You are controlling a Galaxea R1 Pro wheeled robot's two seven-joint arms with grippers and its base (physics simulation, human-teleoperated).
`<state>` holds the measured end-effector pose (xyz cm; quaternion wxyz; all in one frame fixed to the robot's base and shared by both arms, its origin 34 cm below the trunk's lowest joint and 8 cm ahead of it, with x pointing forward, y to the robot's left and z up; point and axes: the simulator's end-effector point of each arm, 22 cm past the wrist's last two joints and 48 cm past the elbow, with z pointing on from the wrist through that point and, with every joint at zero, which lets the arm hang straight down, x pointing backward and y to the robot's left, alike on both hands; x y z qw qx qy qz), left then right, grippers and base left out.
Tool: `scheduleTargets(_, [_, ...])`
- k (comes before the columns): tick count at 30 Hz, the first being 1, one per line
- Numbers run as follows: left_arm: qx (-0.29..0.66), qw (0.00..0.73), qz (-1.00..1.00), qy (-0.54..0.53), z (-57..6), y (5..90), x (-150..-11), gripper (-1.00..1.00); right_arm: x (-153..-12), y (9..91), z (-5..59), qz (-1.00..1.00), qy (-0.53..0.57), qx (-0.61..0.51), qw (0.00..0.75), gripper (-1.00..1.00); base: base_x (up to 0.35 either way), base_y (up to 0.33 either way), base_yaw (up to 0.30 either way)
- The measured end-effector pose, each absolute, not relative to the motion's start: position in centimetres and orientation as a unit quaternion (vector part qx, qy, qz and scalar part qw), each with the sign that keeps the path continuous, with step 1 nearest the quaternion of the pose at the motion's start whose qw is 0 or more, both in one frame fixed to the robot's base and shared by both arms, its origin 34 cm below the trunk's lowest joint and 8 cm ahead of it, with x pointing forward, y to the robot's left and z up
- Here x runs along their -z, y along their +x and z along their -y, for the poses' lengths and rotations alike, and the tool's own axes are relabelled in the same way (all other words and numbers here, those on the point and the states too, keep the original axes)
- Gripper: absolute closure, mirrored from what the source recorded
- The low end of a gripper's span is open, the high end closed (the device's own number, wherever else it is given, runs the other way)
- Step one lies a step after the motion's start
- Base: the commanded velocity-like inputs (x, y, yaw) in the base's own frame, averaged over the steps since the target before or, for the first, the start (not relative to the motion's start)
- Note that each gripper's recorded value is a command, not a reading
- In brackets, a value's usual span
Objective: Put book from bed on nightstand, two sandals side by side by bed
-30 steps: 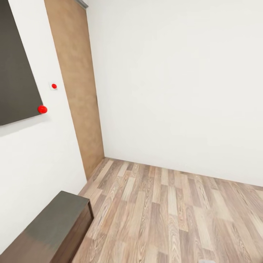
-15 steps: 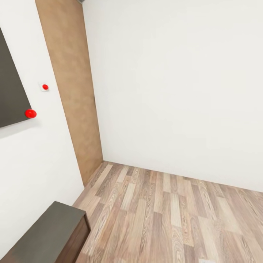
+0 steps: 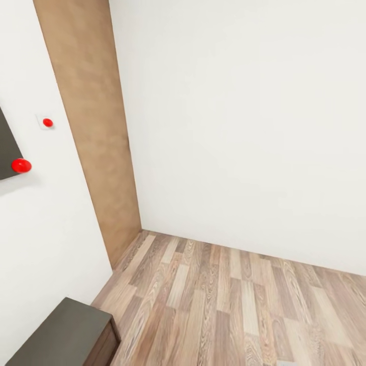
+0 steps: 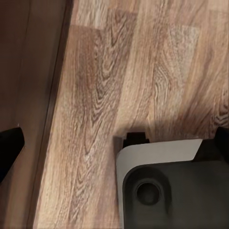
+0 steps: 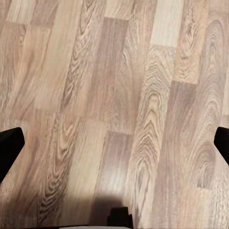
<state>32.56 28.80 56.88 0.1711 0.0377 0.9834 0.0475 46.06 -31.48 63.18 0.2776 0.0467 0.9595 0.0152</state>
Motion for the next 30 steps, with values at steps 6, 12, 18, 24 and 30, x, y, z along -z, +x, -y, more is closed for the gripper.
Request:
scheduleTargets(6, [-0.048,0.172,-0.983,0.038,-28.80,32.57,-56.89,-1.00,-63.18,46.06,31.46,-0.959,0.047,-0.016,0.278,-1.00,0.328,0.000,0.000])
scheduleTargets(12, [-0.047,0.172,-0.983,0.038,-28.79,32.61,-56.90,-1.00,-63.17,46.04,31.46,-0.959,0.047,-0.016,0.277,-1.00,0.324,0.000,0.000])
scheduleTargets(18, [-0.047,0.175,-0.983,0.038,-28.76,32.74,-56.92,-1.00,-63.15,46.05,31.46,-0.960,0.047,-0.016,0.277,-1.00,0.179,0.000,0.000])
scheduleTargets(24, [-0.047,0.179,-0.982,0.037,-28.75,32.93,-56.98,-1.00,-63.14,46.05,31.46,-0.960,0.047,-0.016,0.277,-1.00,0.048,0.000,0.000])
scheduleTargets(30, [-0.047,0.180,-0.982,0.037,-28.76,32.97,-57.00,-1.00,-63.15,46.08,31.45,-0.959,0.047,-0.016,0.277,-1.00,0.015,0.000,0.000])
